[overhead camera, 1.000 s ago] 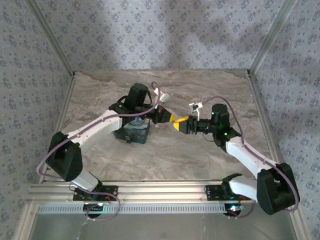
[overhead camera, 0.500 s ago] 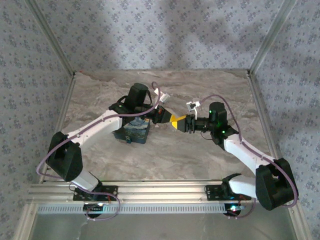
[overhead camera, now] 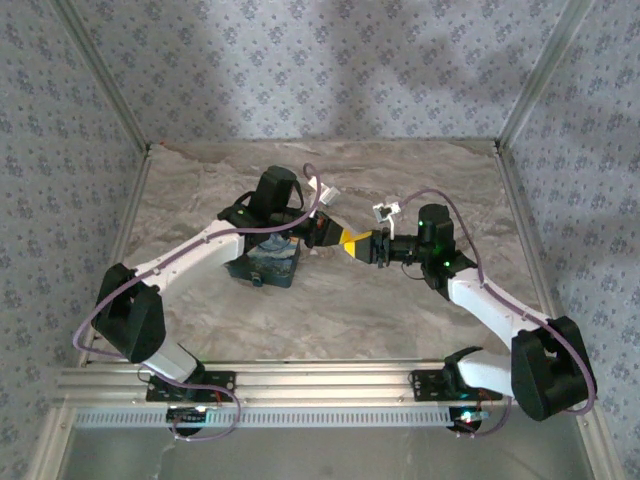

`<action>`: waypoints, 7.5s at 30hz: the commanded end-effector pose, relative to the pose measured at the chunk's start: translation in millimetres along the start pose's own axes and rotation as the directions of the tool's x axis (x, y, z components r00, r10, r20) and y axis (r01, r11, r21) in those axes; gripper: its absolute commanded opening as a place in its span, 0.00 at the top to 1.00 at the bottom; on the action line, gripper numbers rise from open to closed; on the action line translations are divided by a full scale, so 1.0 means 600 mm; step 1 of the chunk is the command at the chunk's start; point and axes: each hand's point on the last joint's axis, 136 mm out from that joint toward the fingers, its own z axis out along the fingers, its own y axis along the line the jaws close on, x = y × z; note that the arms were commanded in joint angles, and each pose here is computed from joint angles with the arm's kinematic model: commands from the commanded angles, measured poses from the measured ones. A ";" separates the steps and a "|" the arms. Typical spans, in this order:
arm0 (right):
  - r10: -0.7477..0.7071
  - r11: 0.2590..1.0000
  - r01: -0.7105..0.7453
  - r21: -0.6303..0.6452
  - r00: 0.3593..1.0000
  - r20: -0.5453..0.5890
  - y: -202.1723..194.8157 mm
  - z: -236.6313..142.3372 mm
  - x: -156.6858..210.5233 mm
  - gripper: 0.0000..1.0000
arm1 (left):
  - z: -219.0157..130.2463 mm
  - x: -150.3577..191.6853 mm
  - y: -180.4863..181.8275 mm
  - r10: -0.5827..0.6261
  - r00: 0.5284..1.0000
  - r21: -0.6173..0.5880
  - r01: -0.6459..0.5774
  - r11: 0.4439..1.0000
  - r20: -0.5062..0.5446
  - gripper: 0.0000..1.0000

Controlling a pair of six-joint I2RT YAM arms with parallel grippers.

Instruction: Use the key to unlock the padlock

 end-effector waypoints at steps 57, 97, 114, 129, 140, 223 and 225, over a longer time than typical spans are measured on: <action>0.075 0.974 -0.051 0.220 0.992 -0.104 -0.070 0.001 0.042 1.00 | -0.166 0.184 0.423 -0.470 0.866 -0.687 0.445 0.574 0.169 0.36; 0.333 0.855 -0.258 0.450 0.938 -0.095 -0.277 0.057 0.041 1.00 | -0.055 0.123 0.225 -0.050 0.998 -0.487 0.067 0.871 0.048 0.24; 0.403 0.803 -0.284 0.524 0.907 -0.126 -0.299 0.049 0.090 1.00 | 0.042 0.197 0.292 -0.027 0.999 -0.502 0.006 0.865 -0.034 0.28; 0.402 0.807 -0.285 0.517 0.906 -0.129 -0.299 0.055 0.091 1.00 | 0.056 0.206 0.320 -0.044 0.999 -0.531 0.023 0.847 -0.027 0.41; 0.404 0.810 -0.288 0.511 0.906 -0.130 -0.296 0.057 0.090 1.00 | 0.062 0.203 0.324 -0.053 0.998 -0.537 0.026 0.843 -0.034 0.56; -0.149 0.781 0.163 0.603 0.986 -0.074 -0.196 0.024 0.170 1.00 | 0.089 0.089 0.163 -0.534 0.844 -0.225 0.530 0.817 0.048 0.76; -0.149 0.781 0.162 0.603 0.986 -0.072 -0.195 0.025 0.168 1.00 | 0.089 0.089 0.163 -0.535 0.844 -0.224 0.531 0.817 0.047 0.76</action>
